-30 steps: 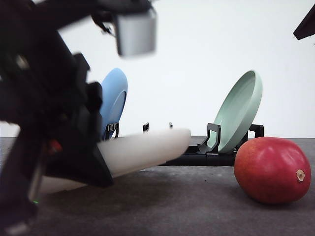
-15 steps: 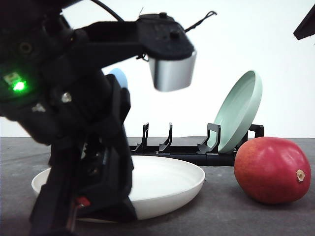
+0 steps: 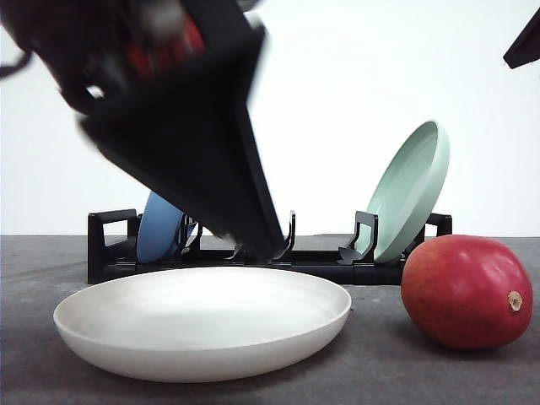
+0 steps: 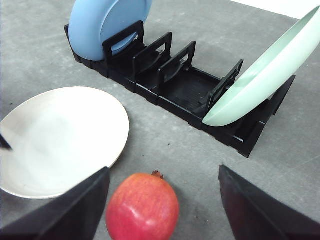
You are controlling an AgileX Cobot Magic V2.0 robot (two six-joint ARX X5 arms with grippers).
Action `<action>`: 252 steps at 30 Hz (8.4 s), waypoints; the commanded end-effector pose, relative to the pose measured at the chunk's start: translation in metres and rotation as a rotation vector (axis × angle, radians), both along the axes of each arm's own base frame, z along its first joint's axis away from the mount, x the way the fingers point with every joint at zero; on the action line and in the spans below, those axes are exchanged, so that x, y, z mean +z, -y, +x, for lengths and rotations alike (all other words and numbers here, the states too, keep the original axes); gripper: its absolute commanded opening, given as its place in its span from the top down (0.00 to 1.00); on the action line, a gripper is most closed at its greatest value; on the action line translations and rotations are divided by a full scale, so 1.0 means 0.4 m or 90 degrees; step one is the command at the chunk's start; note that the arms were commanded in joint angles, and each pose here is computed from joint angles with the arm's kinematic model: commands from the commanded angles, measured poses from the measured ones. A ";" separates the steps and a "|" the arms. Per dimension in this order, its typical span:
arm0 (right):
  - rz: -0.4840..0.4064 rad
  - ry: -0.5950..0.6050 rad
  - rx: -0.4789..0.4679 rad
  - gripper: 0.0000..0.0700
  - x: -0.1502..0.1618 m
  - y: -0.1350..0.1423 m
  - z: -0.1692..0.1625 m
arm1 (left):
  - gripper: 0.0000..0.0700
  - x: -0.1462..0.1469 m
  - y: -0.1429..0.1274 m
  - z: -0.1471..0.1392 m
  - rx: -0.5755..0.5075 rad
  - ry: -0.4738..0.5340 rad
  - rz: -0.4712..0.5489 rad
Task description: Place pomegranate in white plate
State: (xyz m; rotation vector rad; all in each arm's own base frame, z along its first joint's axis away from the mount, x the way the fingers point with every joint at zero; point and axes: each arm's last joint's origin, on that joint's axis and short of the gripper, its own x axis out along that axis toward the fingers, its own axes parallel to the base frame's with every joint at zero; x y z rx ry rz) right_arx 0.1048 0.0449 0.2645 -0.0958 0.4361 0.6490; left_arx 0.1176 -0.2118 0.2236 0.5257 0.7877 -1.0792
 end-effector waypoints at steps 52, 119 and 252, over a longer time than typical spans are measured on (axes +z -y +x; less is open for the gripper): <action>0.021 -0.437 -0.178 0.14 -0.135 -0.096 0.108 | 0.32 0.098 -0.436 0.091 0.587 0.102 -0.209; -0.149 -0.236 0.256 0.31 -0.218 -0.523 0.269 | 0.32 0.100 -0.436 0.093 0.588 0.106 -0.214; 0.084 -0.096 -0.083 0.95 -0.111 -0.052 0.173 | 0.98 -0.185 -0.535 -0.055 0.739 0.395 -0.287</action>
